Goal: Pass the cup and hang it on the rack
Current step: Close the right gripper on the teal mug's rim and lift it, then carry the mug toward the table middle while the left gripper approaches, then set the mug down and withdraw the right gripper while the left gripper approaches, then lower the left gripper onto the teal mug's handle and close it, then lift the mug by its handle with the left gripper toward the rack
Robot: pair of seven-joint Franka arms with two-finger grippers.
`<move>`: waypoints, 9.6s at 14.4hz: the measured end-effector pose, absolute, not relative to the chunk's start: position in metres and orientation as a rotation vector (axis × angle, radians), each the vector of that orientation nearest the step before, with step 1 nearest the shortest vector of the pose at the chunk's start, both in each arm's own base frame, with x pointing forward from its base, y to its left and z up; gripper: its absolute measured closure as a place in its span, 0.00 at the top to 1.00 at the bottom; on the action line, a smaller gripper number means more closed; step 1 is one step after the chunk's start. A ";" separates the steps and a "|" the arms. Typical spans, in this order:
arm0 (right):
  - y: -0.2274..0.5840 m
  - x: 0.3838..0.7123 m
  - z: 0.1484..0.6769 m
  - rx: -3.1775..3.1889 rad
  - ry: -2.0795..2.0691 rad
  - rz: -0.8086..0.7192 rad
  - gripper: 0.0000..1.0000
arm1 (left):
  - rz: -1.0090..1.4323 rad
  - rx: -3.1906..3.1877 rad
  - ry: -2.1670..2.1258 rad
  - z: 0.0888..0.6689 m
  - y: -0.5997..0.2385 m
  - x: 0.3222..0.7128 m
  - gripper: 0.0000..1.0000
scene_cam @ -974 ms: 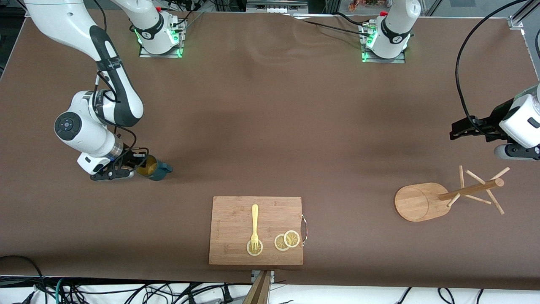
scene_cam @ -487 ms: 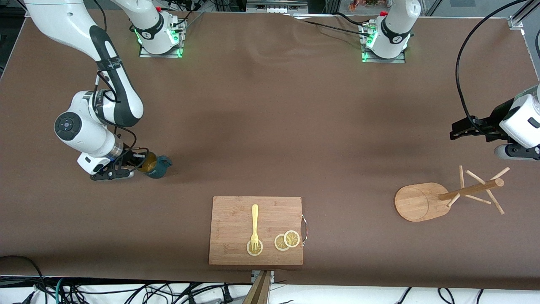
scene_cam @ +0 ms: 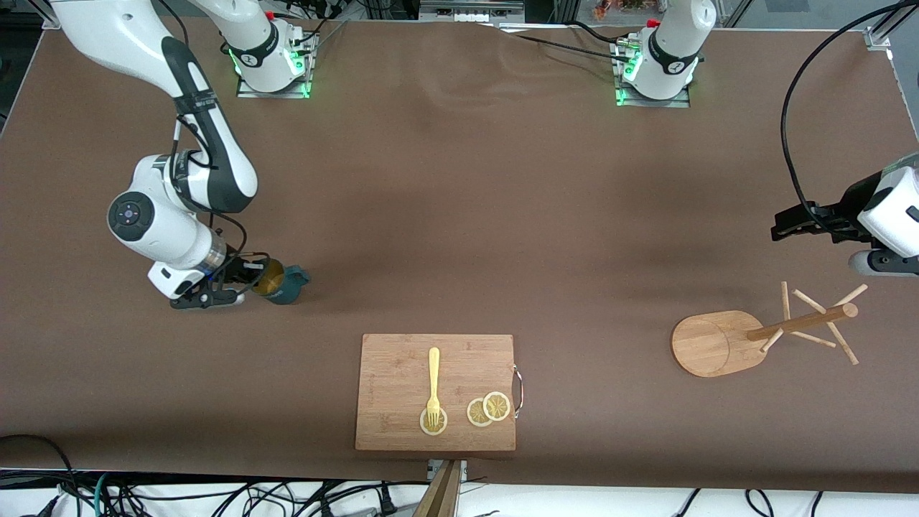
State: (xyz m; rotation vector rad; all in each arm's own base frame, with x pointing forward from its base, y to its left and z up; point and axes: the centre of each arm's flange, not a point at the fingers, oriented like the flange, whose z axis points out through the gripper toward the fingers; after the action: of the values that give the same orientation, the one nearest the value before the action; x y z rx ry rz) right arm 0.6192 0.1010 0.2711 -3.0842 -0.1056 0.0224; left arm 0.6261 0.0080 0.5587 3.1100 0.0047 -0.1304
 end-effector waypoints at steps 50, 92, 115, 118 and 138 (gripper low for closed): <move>0.624 0.438 0.269 -3.079 0.292 0.001 0.71 | -0.074 2.108 -1.703 0.372 -0.038 0.602 1.00; 0.056 0.545 0.615 -3.139 0.039 0.073 1.00 | 0.540 1.993 -1.575 0.160 -0.209 0.408 1.00; 0.056 0.553 0.606 -3.137 0.067 0.079 1.00 | 0.705 1.924 -1.452 0.124 -0.198 0.403 0.74; 0.051 0.555 0.603 -3.138 0.081 0.088 1.00 | 0.709 1.921 -1.455 0.124 -0.198 0.404 0.57; 0.027 0.564 0.592 -3.136 0.153 0.101 1.00 | 0.410 2.146 -0.319 0.259 -0.091 0.502 0.22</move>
State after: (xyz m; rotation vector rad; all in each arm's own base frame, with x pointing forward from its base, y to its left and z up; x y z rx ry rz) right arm 0.5642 0.0266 0.5918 -3.1364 0.1531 0.1015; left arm 0.5016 -0.0908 0.2588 2.1464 -0.3192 0.4095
